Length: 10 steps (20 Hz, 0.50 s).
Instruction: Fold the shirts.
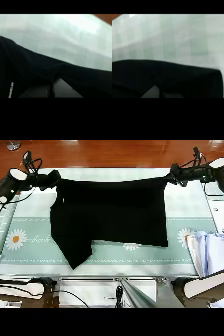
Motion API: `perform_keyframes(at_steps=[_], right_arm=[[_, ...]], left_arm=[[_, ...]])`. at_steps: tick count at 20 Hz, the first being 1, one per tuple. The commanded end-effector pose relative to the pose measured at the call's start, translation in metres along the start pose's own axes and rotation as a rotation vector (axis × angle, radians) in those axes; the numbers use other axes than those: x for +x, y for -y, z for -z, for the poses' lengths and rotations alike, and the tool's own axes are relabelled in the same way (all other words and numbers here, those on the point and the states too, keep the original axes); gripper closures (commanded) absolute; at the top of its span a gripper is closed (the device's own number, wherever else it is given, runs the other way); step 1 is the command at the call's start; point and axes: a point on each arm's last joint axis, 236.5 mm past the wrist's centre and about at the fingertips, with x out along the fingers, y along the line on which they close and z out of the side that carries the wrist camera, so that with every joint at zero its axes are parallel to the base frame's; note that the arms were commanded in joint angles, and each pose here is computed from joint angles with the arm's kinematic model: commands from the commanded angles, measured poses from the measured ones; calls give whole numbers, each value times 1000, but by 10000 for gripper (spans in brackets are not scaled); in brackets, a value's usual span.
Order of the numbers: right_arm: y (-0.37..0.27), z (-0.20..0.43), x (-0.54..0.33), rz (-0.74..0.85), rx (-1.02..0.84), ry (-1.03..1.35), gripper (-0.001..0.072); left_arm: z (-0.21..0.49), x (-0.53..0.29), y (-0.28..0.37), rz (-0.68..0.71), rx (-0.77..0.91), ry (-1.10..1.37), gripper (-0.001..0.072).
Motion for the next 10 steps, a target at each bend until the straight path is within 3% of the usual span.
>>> perform_keyframes(at_steps=[1,5,9,10], right_arm=[[12,42,-9,33,-48,-188,689],[52,93,-3,213,-54,-370,689],[70,107,14,244,38,-354,683],[70,106,15,248,68,-346,497]], left_arm=[[17,-18,-19,10,37,-143,683],[60,-13,-45,-1,-7,-333,683],[113,1,-55,19,-56,-540,672],[120,-2,-55,18,-82,-573,523]])
